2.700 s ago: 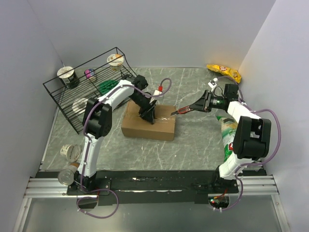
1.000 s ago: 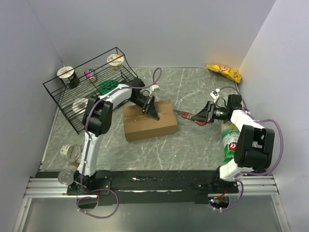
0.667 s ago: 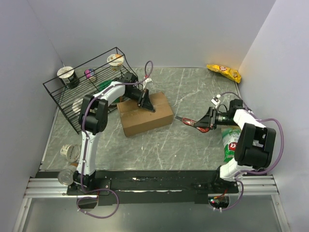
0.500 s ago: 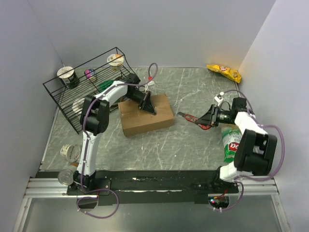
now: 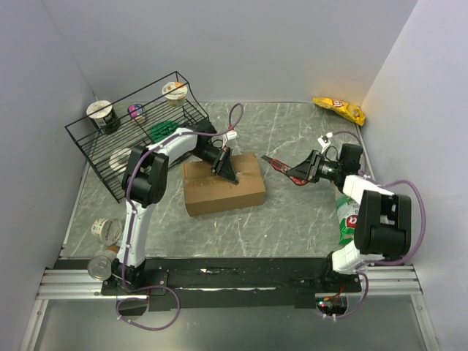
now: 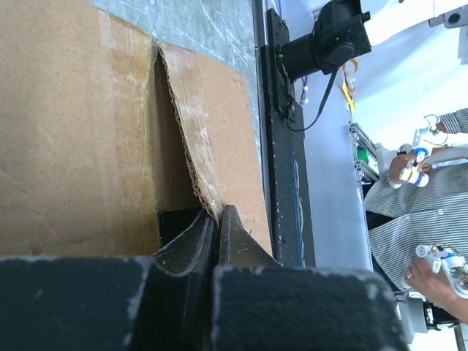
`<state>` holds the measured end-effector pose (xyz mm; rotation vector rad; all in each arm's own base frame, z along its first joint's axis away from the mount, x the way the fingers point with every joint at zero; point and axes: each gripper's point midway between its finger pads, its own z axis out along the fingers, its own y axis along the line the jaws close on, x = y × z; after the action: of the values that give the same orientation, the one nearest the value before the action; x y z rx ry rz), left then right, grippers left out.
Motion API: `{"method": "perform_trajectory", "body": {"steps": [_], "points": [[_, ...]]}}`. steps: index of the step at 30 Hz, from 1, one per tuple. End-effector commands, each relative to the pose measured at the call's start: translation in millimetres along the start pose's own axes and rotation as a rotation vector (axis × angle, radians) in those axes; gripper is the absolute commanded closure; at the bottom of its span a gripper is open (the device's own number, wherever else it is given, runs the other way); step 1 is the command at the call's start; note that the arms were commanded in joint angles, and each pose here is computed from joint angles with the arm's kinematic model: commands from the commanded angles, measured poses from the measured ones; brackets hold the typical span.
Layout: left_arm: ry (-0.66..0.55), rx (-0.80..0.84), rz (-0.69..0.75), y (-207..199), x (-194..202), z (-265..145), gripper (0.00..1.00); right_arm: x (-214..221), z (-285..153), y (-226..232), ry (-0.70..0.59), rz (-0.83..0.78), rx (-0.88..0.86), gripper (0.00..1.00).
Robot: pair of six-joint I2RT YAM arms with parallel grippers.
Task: Unpack the express box
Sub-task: Cut the express box at the center of the board.
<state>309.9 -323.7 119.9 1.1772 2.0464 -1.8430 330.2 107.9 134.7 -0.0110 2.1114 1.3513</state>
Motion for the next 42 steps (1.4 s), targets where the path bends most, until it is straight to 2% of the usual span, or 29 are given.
{"method": "perform_trajectory", "body": {"steps": [1,13,19,22,30,42], "points": [[-0.019,-0.035,0.154,9.6,-15.0,-1.8,0.99,-10.0,12.0,18.0,-0.012,-0.032,-0.115,1.00],[-0.050,-0.032,0.127,15.1,-21.7,-8.0,0.99,23.2,13.3,20.7,0.104,-0.027,-0.148,1.00],[-0.060,-0.014,0.108,16.1,-21.3,-9.2,0.99,-1.9,-6.1,12.4,0.000,0.005,-0.119,1.00],[-0.054,-0.017,0.109,15.4,-18.3,-9.3,0.99,-11.1,-14.8,14.0,-0.007,0.001,-0.114,1.00],[-0.038,-0.029,0.135,17.3,-14.8,-10.2,0.99,7.0,-19.9,19.6,0.118,0.061,-0.162,1.00],[-0.029,-0.033,0.145,18.5,-12.0,-10.3,0.99,15.8,-18.5,10.7,0.180,0.069,-0.151,1.00]]}}
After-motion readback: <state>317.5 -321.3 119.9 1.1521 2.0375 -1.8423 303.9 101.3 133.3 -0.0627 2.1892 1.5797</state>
